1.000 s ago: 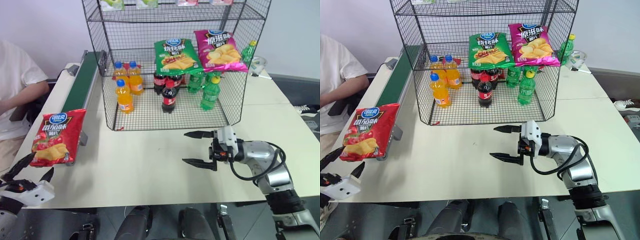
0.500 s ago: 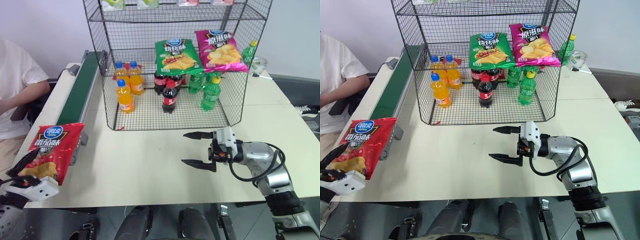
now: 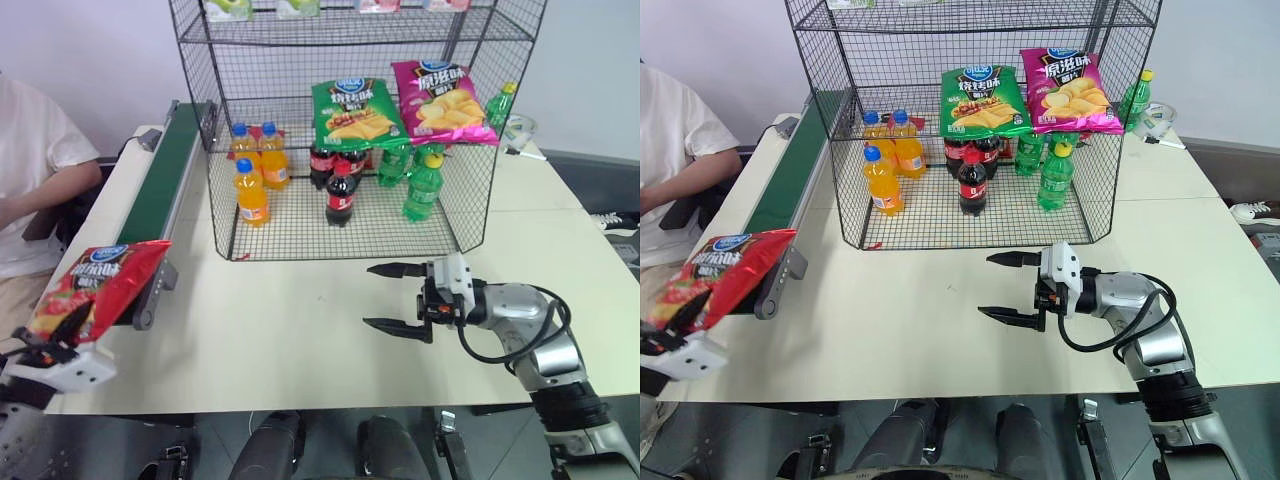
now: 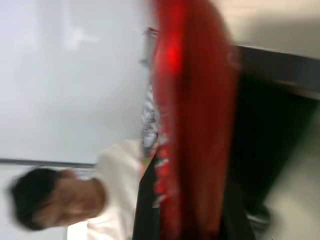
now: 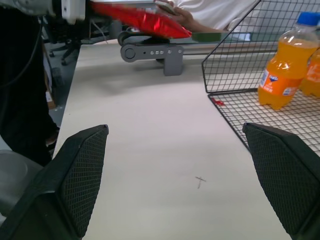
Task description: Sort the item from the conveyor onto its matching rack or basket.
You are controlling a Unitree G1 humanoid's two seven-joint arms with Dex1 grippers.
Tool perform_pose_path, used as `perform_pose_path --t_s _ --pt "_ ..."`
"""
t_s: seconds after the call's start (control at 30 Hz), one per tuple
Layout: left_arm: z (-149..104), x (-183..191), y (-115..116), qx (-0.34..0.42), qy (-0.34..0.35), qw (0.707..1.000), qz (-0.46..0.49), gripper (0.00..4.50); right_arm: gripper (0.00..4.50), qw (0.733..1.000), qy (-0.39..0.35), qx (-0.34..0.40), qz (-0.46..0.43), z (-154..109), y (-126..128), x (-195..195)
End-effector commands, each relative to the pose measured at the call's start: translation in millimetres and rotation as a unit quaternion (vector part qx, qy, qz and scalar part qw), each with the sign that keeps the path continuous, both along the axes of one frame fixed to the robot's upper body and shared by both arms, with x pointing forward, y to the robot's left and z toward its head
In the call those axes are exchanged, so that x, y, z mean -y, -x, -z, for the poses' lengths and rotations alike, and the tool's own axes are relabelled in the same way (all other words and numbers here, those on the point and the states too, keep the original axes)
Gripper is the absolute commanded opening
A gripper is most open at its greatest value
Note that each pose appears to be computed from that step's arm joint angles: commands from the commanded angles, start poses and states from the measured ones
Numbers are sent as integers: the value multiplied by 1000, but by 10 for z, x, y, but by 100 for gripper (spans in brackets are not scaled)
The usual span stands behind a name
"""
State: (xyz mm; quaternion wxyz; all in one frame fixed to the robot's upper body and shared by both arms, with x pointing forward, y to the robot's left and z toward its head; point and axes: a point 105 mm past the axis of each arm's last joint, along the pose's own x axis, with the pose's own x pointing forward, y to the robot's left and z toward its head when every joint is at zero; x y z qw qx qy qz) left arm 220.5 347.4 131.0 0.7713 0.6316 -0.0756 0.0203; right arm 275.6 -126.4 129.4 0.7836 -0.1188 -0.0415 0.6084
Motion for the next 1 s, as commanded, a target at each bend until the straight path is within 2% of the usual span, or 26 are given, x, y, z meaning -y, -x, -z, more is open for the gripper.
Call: perform_pose_path --t_s 0.03,0.23,0.5,0.8,0.87,0.93,1.0 --pt "-545 153 -57 85 -24 996 19 1 450 996 -55 53 37 -290 -32 50" --pt "-788 604 -132 109 -58 988 89 1 450 967 -130 153 157 -673 -239 157" --pt "-1101 1335 -461 167 -45 967 185 1 450 935 -167 198 240 -800 -307 170" --pt "-1367 1743 -1102 232 9 952 197 1 450 935 -166 191 248 -739 -291 72" --pt "-1371 1828 -1337 239 42 951 194 1 450 936 -166 191 246 -744 -291 58" --pt "-1329 1936 -1560 237 47 952 190 1 450 936 -166 191 245 -748 -300 49" --pt "-1317 1901 -1754 238 63 956 159 1 450 936 -167 191 244 -758 -309 47"
